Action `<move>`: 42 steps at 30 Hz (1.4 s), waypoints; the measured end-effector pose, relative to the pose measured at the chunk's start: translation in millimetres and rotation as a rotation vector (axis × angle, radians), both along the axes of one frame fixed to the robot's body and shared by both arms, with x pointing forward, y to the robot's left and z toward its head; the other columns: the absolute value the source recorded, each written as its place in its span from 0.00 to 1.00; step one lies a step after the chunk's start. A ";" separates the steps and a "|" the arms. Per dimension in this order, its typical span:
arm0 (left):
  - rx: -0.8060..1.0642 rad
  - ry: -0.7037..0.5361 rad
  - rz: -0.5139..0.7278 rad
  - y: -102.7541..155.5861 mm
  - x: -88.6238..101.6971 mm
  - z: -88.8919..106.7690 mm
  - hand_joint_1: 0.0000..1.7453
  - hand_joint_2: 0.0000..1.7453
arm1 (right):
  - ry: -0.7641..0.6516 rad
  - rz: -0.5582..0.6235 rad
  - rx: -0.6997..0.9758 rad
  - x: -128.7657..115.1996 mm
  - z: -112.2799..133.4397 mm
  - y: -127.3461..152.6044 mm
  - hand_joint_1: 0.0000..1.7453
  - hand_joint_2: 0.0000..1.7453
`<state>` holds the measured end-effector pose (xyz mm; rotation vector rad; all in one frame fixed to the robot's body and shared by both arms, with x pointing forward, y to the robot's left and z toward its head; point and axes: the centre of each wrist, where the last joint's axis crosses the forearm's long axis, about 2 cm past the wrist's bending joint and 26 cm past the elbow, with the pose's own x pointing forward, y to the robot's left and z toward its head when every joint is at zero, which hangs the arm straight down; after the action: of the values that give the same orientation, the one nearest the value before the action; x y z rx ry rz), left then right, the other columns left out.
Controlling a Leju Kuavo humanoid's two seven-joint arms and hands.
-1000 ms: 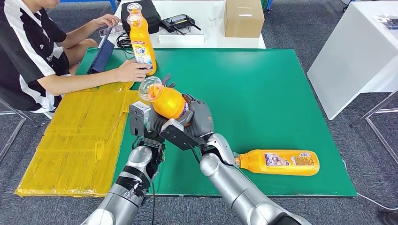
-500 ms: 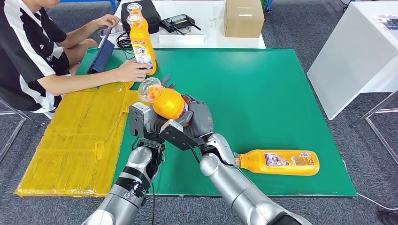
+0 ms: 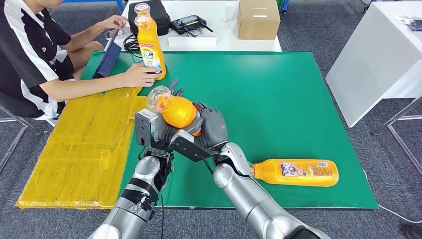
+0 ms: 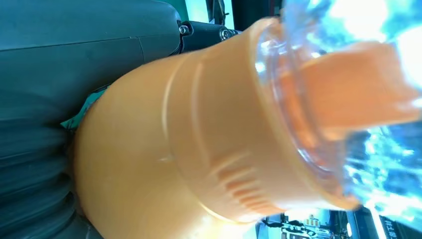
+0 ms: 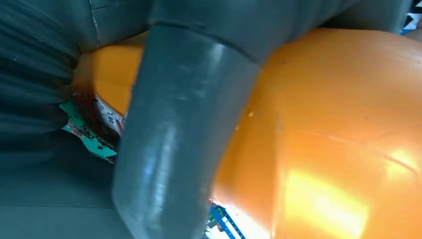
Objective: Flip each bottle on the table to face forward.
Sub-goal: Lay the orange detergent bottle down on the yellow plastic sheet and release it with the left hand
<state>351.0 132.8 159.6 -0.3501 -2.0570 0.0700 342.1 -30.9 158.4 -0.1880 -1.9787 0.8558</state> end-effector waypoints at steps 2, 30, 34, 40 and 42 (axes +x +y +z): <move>0.001 -0.001 0.001 0.3 -0.2 0.0 0.00 1.00 | 0.002 -0.004 0.001 -0.2 -1.4 -1.2 1.00 1.00; 0.011 -0.003 0.022 1.9 -3.3 -1.9 1.00 1.00 | 0.030 -0.013 0.016 -2.0 -5.9 -3.1 1.00 1.00; 0.010 -0.007 0.027 2.1 -3.5 -1.7 1.00 1.00 | 0.032 -0.012 0.019 -2.7 -6.3 -2.5 1.00 1.00; 0.006 -0.011 0.034 3.2 -6.1 -2.3 1.00 1.00 | 0.024 -0.006 0.017 -4.5 -8.0 -2.2 0.79 1.00; 0.004 -0.013 0.039 4.0 -7.2 -2.7 1.00 1.00 | 0.015 -0.004 0.015 -5.3 -8.1 -2.0 0.29 1.00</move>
<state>343.8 136.8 156.9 -0.3090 -2.0771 0.0879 336.8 -32.8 150.2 -0.1767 -1.9697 0.8378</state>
